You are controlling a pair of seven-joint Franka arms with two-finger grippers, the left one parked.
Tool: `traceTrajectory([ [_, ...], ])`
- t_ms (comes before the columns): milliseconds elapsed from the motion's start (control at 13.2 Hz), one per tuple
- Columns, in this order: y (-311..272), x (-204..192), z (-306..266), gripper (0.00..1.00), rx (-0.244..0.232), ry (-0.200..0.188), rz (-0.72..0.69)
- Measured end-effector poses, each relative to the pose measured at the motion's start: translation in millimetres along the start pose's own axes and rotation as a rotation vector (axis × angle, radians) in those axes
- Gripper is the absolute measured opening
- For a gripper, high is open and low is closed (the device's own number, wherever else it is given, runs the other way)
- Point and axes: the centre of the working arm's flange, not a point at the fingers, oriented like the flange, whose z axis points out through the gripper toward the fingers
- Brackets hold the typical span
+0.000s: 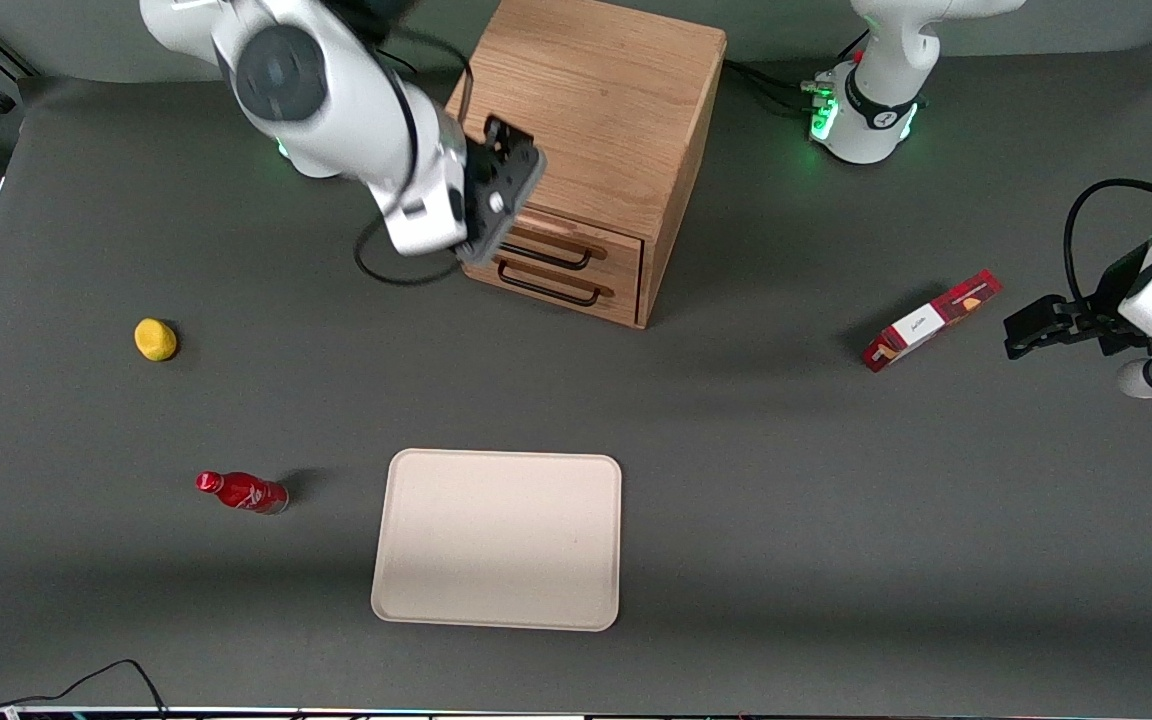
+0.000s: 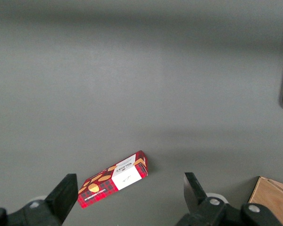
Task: Close top drawer
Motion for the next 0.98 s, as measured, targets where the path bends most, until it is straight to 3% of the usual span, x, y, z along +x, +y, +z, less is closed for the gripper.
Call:
traceTrajectory([
  [226, -8, -66, -71, 1.00, -0.156, 0.008, 0.316],
  [453, 67, -126, -141, 1.00, -0.316, 0.089, 0.565],
  [528, 90, -144, -159, 1.00, -0.333, 0.114, 0.626],
  [679, 125, -179, -180, 1.00, -0.328, 0.107, 0.725],
  [830, 147, -198, -181, 1.00, -0.359, 0.088, 0.787],
  [981, 179, -208, -166, 1.00, -0.366, 0.108, 0.848],
])
